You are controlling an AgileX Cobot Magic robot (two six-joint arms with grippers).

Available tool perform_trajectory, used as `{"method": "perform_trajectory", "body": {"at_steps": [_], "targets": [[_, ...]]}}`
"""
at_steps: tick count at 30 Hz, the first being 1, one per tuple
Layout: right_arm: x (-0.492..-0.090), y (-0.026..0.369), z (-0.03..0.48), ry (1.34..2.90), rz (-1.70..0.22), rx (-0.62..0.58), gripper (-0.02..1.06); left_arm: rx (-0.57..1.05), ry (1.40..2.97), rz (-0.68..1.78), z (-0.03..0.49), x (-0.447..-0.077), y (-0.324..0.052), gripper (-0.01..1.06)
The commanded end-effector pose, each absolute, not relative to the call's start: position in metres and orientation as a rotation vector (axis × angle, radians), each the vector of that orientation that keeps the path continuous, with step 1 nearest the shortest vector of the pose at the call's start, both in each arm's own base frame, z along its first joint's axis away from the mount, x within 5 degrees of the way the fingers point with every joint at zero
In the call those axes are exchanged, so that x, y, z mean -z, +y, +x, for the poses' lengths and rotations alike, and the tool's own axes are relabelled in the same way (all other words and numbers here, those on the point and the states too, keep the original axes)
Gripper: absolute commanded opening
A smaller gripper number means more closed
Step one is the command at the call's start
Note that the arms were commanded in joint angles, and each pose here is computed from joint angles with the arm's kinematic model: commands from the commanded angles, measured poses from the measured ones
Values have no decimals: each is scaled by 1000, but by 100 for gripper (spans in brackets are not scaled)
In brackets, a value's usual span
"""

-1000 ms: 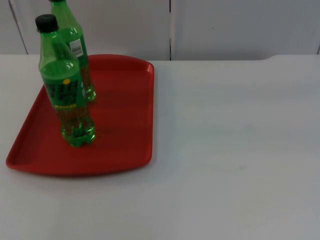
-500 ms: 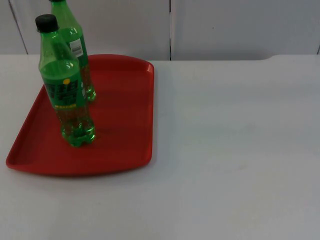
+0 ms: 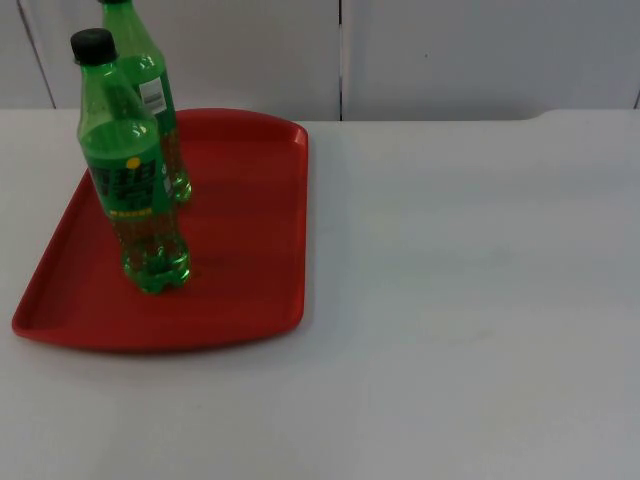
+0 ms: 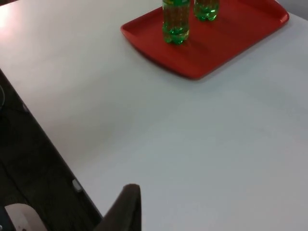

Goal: Place the bottle upright on the tray.

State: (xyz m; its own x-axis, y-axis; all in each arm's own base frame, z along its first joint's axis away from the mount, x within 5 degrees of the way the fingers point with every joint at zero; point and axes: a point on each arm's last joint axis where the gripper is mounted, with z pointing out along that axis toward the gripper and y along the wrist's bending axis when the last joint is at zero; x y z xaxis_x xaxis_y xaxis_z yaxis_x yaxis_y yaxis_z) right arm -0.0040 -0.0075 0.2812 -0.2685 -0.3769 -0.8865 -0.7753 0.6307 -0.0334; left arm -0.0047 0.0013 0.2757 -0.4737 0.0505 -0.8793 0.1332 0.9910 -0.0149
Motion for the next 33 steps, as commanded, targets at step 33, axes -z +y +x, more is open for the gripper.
{"method": "perform_trajectory", "body": {"at_steps": [33], "targets": [[-280,-3,-7,2030,-262,-116,105,96,2061,122,-5,-275,2,105]]}}
